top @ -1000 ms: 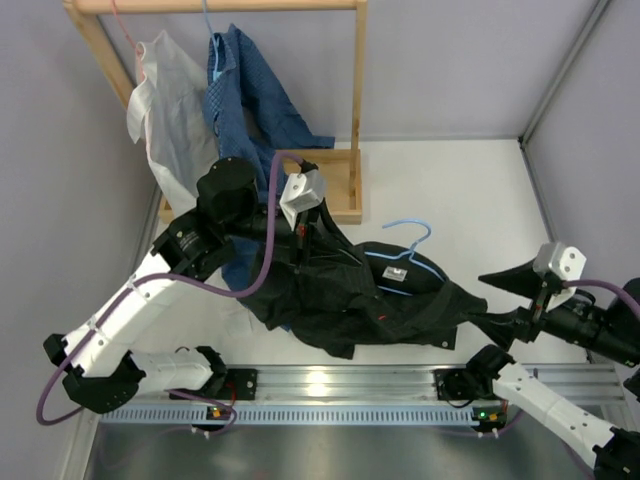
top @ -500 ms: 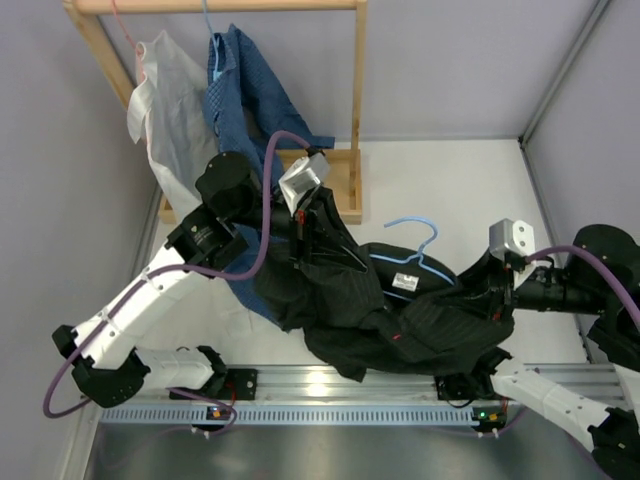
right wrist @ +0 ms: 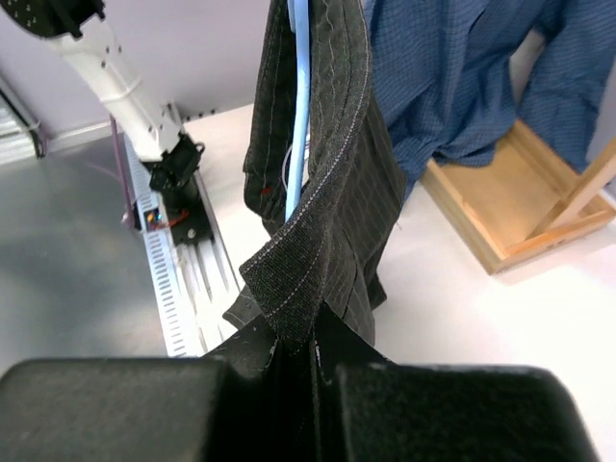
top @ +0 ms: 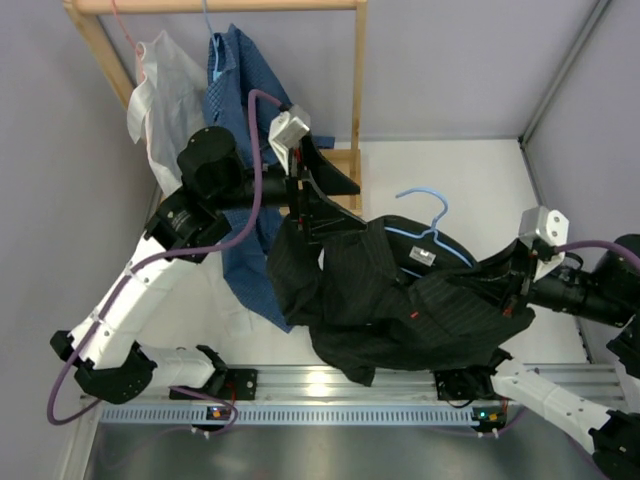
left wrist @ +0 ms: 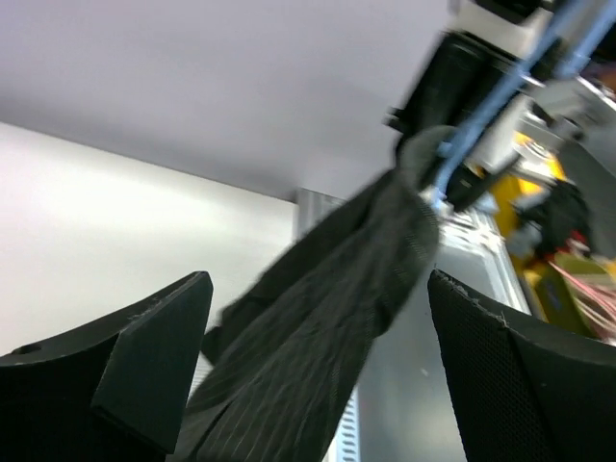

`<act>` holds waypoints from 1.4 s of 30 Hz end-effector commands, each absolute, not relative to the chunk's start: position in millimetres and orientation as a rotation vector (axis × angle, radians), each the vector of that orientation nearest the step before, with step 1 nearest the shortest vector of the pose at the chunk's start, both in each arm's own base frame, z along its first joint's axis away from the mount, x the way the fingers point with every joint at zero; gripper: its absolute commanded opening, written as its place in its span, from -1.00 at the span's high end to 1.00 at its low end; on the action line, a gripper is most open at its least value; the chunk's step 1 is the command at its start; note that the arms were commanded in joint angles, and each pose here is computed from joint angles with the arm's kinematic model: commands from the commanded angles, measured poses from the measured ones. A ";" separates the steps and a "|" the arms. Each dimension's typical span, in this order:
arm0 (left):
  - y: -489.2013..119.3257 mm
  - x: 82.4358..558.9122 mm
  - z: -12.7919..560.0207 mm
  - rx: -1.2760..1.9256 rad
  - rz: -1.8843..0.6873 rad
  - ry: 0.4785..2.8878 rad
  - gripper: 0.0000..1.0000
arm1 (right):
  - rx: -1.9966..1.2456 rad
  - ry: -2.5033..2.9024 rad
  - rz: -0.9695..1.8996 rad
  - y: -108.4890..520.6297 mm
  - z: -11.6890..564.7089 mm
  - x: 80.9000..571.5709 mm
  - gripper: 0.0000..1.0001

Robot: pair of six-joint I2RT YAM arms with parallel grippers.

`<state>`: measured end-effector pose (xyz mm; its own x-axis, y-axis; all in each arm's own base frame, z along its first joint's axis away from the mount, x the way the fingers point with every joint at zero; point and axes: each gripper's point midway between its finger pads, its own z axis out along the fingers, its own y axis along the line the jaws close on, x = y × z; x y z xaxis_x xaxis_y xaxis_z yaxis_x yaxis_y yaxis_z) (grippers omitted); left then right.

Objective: Place the shirt on the hanger

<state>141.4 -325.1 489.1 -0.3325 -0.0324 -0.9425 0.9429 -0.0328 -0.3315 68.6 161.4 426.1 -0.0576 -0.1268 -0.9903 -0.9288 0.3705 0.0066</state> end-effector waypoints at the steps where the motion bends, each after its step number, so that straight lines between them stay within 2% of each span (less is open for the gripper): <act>1: -305.9 163.4 516.9 0.856 -1.318 1.409 -0.96 | -0.903 1.380 0.839 150.9 465.6 69.6 1.00; 6: -245.5 180.0 552.8 0.568 -1.039 1.363 -0.96 | -0.769 1.439 0.778 145.5 480.3 93.9 1.00; 9: -192.1 199.8 544.6 0.365 -0.785 1.375 -0.96 | -0.686 1.461 0.785 149.5 502.6 109.1 1.00; 11: -163.2 204.6 522.7 0.289 -0.654 1.409 -0.96 | -0.656 1.483 0.794 161.1 514.5 126.5 1.00; 15: -113.7 203.4 470.6 0.159 -0.469 1.481 -0.96 | -0.538 1.321 0.778 159.1 585.7 142.6 1.00; 21: -77.9 194.8 393.1 0.141 -0.308 1.538 -0.96 | -0.485 1.135 0.838 179.6 664.0 162.2 1.00; 23: -48.3 196.0 389.9 -0.005 -0.227 1.478 -0.96 | -0.449 1.124 0.836 188.3 671.9 180.2 1.00; 25: -39.5 203.3 362.3 -0.058 -0.160 1.479 -0.96 | -0.403 1.104 0.840 194.7 677.7 195.7 1.00; 29: -20.5 195.3 365.2 -0.154 -0.159 1.435 -0.96 | -0.382 1.113 0.831 220.4 664.6 222.0 1.00; 32: -11.5 192.0 360.4 -0.174 -0.130 1.430 -0.96 | -0.353 1.200 0.742 246.2 618.5 252.4 1.00; 38: 1.2 185.6 350.6 -0.207 -0.097 1.439 -0.96 | -0.230 1.390 0.702 275.8 527.8 283.5 1.00; 42: 14.7 184.2 352.9 -0.301 -0.070 1.423 -0.96 | -0.114 1.476 0.696 283.4 497.8 299.6 1.00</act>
<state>185.4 0.3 348.4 0.1173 -0.1927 -0.9742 -0.0563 0.9781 -0.2002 294.8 298.9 439.3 -0.1671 0.1181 -0.9788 -0.5713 0.7975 0.1938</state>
